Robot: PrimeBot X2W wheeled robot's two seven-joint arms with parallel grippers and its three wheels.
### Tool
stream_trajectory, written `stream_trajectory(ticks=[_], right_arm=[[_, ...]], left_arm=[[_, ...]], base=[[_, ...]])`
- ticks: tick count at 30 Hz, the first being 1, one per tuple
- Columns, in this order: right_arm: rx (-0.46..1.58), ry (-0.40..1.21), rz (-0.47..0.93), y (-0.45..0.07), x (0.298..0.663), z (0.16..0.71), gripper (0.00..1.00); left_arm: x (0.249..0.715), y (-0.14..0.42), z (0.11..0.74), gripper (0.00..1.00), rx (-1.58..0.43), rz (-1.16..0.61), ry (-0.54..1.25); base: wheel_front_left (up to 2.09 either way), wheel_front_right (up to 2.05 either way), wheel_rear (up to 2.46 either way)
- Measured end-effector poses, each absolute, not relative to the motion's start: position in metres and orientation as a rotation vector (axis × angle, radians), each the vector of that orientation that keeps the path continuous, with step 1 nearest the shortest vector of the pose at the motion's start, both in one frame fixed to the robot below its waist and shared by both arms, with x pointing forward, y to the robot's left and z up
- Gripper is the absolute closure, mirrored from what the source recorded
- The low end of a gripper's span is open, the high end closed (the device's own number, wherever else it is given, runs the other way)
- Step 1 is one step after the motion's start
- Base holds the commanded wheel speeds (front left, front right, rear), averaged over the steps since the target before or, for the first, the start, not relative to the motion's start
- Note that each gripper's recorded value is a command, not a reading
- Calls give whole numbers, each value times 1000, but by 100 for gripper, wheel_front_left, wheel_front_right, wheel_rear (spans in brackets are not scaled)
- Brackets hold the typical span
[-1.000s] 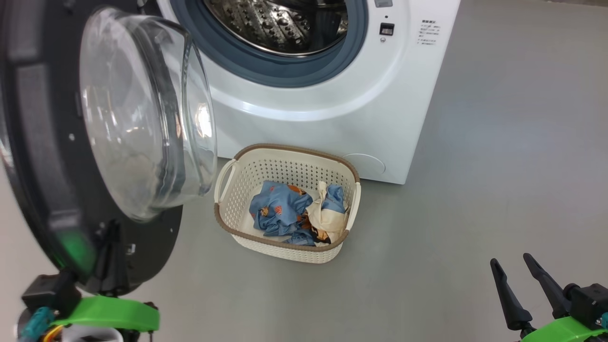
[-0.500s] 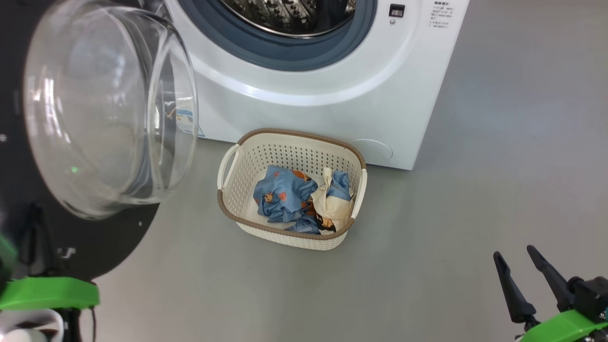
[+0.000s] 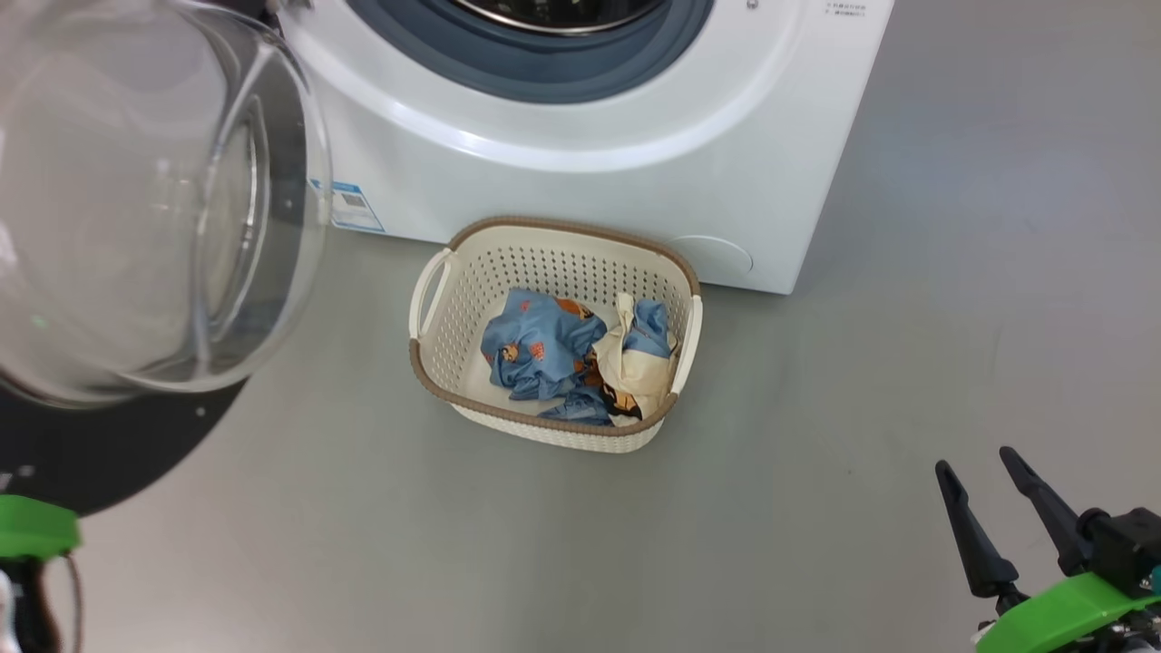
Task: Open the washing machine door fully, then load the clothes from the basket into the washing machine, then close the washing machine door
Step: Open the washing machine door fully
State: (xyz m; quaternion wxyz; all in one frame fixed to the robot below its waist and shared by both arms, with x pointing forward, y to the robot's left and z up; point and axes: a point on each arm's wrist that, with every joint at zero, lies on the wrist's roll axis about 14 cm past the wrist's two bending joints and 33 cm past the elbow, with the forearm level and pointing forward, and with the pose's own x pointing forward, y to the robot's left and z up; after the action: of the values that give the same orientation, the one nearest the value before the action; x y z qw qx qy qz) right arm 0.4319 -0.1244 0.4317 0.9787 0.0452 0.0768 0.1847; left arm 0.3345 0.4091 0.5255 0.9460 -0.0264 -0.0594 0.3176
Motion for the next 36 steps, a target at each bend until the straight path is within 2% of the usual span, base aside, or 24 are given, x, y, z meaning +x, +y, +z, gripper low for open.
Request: stream_trajectory(ticks=[12, 36], right_arm=[[87, 153, 377, -125, 451, 425, 0], [94, 211, 370, -130, 470, 390, 0]], left_arm=[[341, 464, 529, 100, -8, 743, -92], [376, 519, 523, 100, 29, 818, -31]], base=[[0, 0, 0], [0, 0, 0]])
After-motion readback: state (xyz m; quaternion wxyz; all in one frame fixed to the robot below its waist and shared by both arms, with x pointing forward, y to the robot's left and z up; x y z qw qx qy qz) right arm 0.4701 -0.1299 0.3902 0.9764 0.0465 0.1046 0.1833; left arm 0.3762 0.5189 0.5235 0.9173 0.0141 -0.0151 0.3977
